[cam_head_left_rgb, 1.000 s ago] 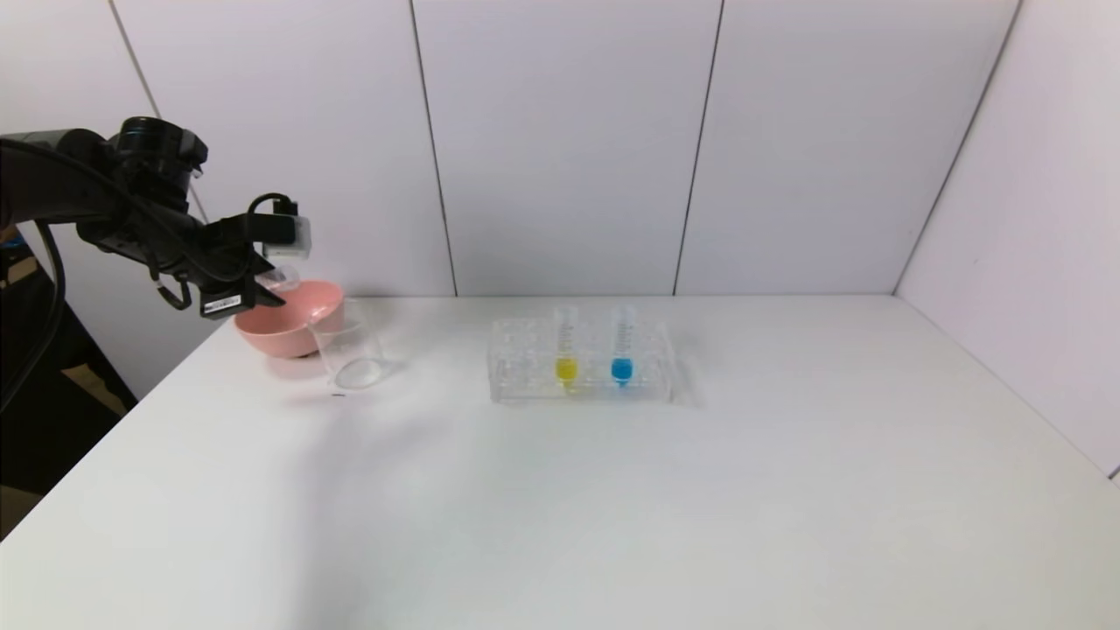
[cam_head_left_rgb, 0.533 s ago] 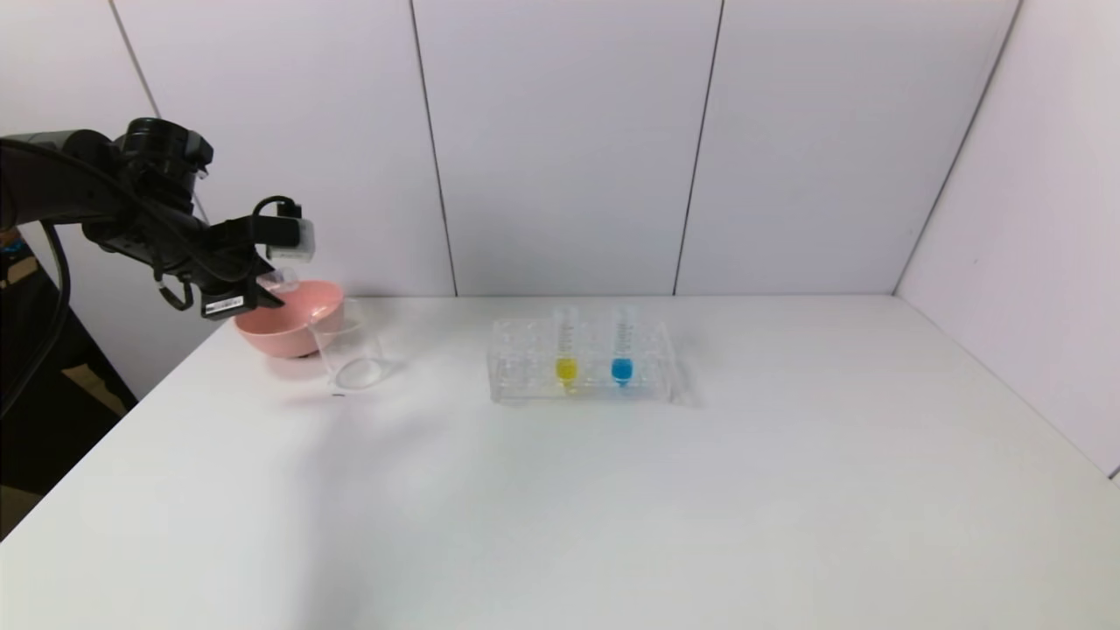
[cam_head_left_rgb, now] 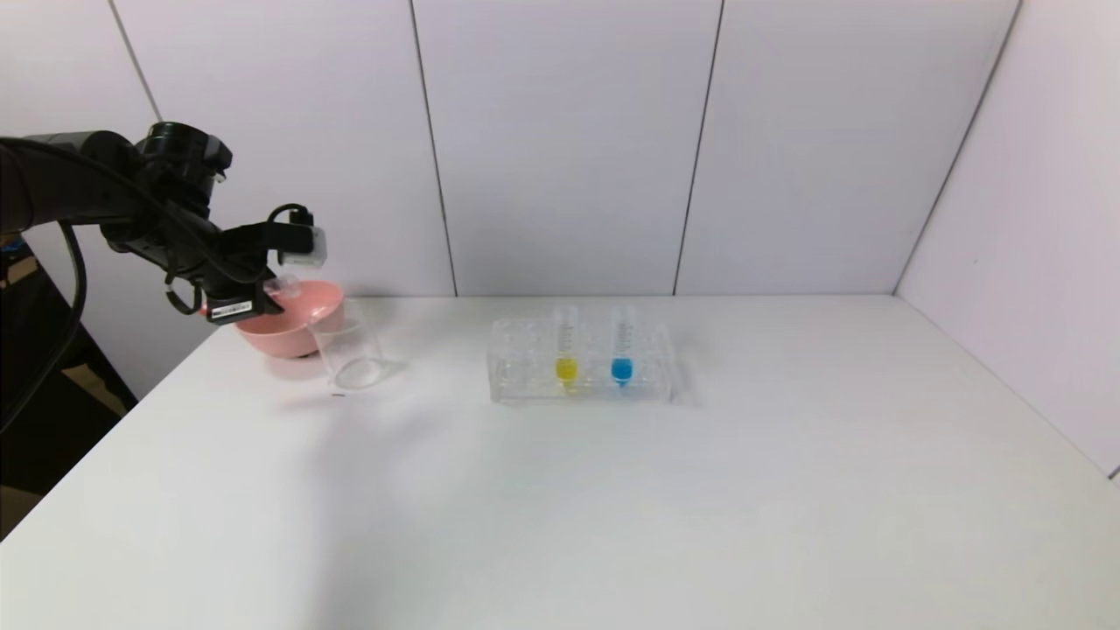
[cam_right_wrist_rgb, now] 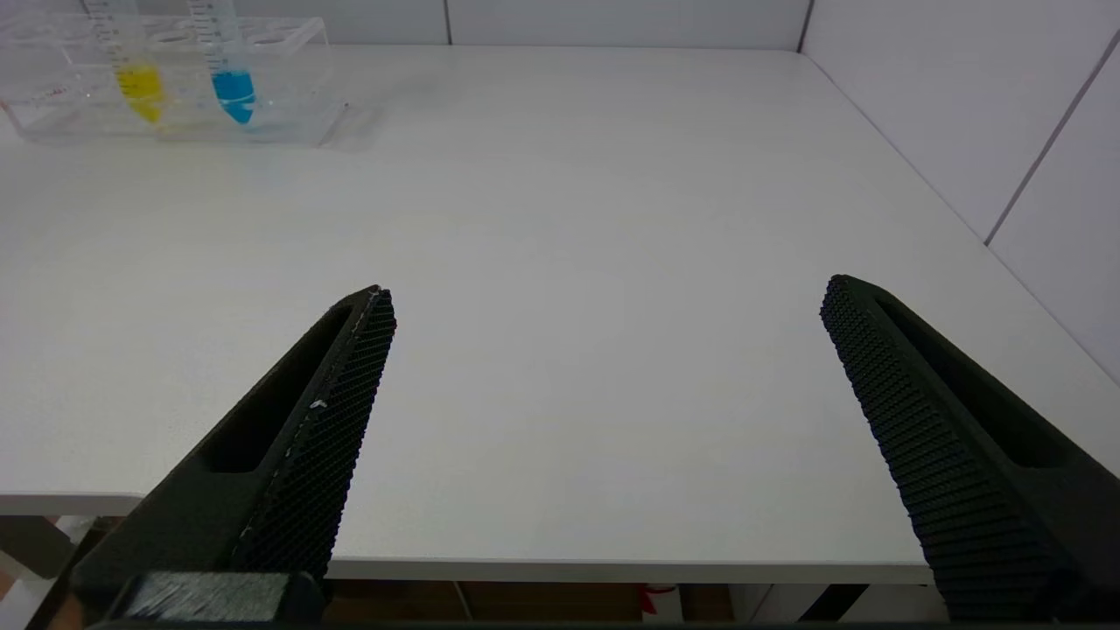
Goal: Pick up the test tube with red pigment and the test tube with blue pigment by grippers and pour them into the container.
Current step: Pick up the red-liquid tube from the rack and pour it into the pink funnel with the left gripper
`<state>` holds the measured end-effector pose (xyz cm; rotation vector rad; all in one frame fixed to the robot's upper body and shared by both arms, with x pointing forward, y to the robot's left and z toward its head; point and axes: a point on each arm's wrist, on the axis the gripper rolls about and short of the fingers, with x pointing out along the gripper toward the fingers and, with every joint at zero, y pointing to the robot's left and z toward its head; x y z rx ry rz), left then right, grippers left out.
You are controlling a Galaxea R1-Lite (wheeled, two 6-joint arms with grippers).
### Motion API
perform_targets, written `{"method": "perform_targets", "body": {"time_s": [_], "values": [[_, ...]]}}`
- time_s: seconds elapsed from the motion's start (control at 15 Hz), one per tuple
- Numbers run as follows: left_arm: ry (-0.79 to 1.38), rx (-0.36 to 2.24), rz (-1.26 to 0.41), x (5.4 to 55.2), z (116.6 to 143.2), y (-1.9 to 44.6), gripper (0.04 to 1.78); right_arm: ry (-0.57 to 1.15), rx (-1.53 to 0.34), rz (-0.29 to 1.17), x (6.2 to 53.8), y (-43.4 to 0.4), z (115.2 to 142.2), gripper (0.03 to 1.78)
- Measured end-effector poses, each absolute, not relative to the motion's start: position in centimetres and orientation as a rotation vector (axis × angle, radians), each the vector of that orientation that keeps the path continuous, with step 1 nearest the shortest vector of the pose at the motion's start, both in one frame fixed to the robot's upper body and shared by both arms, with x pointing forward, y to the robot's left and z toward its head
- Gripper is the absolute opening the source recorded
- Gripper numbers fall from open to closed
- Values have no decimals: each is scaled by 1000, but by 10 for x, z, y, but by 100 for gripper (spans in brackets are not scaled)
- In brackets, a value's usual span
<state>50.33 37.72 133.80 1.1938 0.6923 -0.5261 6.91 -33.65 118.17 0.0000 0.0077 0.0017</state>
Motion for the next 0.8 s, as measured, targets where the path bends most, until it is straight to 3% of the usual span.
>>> {"method": "perform_targets", "body": {"time_s": [0.8], "values": [[739, 1186, -504, 504, 1335, 369, 47, 8, 0, 1, 69, -337, 1182, 177]]}}
